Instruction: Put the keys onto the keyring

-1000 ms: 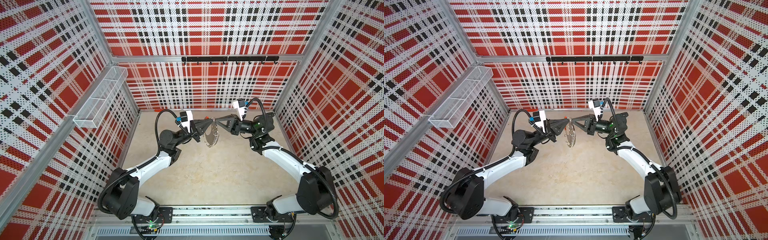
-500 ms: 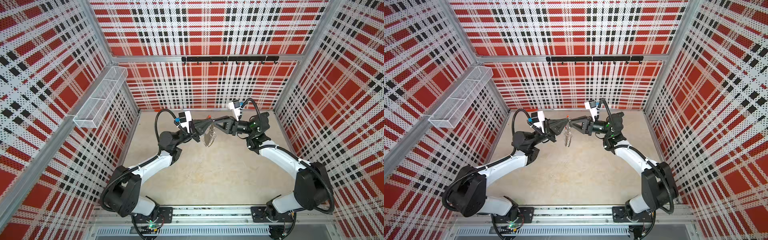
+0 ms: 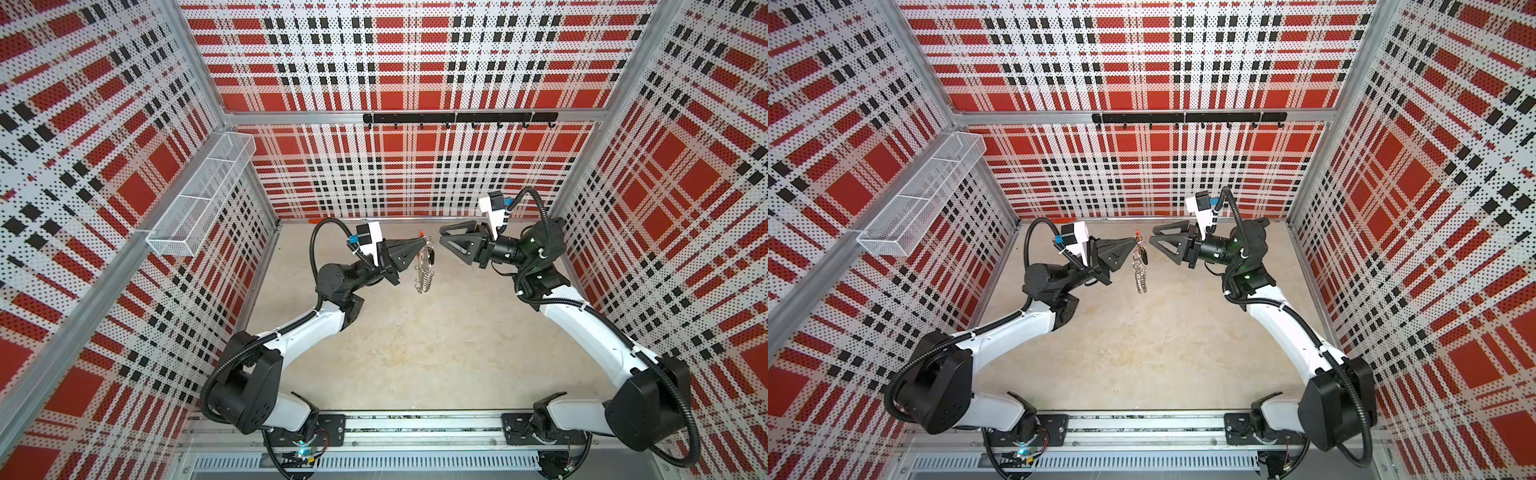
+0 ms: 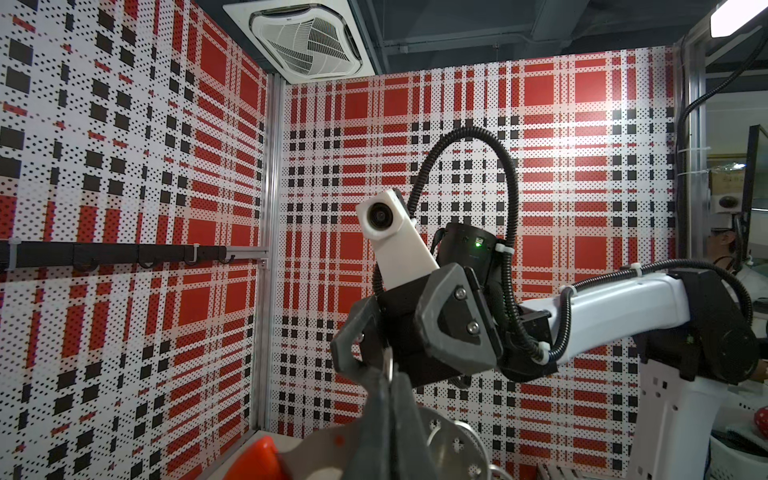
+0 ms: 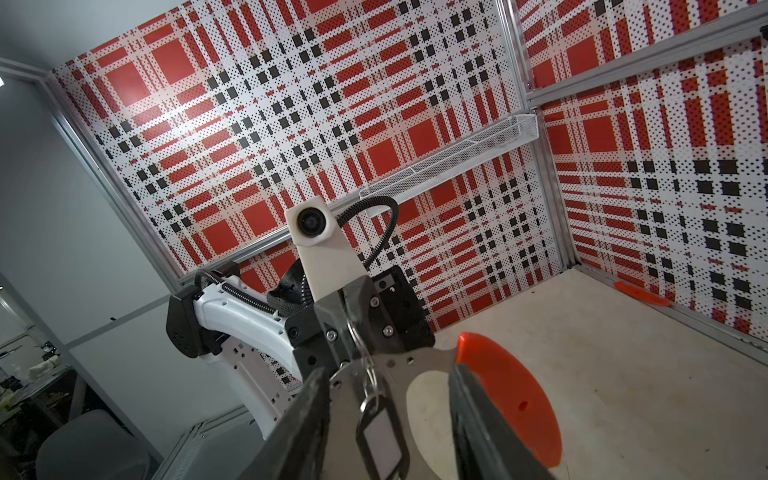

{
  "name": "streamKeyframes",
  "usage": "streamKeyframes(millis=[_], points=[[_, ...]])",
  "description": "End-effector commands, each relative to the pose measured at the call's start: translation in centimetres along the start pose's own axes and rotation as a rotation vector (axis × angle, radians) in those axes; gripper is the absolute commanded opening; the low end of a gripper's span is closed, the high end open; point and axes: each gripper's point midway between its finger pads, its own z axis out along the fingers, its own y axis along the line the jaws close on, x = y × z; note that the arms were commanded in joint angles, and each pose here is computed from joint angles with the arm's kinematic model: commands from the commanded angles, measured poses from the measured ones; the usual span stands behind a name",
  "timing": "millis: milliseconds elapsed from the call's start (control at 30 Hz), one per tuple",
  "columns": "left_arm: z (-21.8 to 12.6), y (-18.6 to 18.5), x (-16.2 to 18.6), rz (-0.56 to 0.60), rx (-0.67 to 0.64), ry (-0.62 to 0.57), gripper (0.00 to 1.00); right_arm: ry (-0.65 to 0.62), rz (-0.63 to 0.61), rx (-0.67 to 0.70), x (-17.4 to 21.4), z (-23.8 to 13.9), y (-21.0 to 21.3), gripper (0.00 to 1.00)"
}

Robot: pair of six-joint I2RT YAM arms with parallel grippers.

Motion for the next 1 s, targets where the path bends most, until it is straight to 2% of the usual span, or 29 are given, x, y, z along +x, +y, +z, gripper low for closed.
streamKeyframes(millis=[0, 333, 533, 700, 800, 867, 967], points=[[0.3, -0.5, -1.5, 0.025, 0.022, -0.051, 0.0, 0.006, -0.025, -0.022, -0.2, 1.1, 0.2, 0.49], [0.6, -0.6, -1.5, 0.01, 0.034, -0.053, 0.0, 0.014, -0.014, -0.053, 0.2, 2.2, 0.5, 0.36], [0.6, -0.5, -1.5, 0.003, 0.032, -0.056, 0.0, 0.022, -0.009, -0.051, 0.6, 2.3, 0.4, 0.13], [0.4, -0.2, -1.4, -0.034, 0.044, -0.043, 0.01, 0.04, -0.033, -0.017, 0.7, 2.2, 0.0, 0.04], [-0.4, 0.5, -0.9, -0.041, 0.024, -0.003, 0.16, 0.096, -0.106, 0.089, 1.2, 2.0, -1.4, 0.01], [-1.0, 1.3, -0.2, -0.012, -0.017, 0.048, 0.24, 0.163, -0.174, 0.211, 1.9, 1.5, -3.2, 0.0], [-1.4, 2.8, 1.5, 0.059, -0.101, 0.177, 0.27, 0.255, -0.257, 0.373, 2.8, 0.2, -5.7, 0.0]])
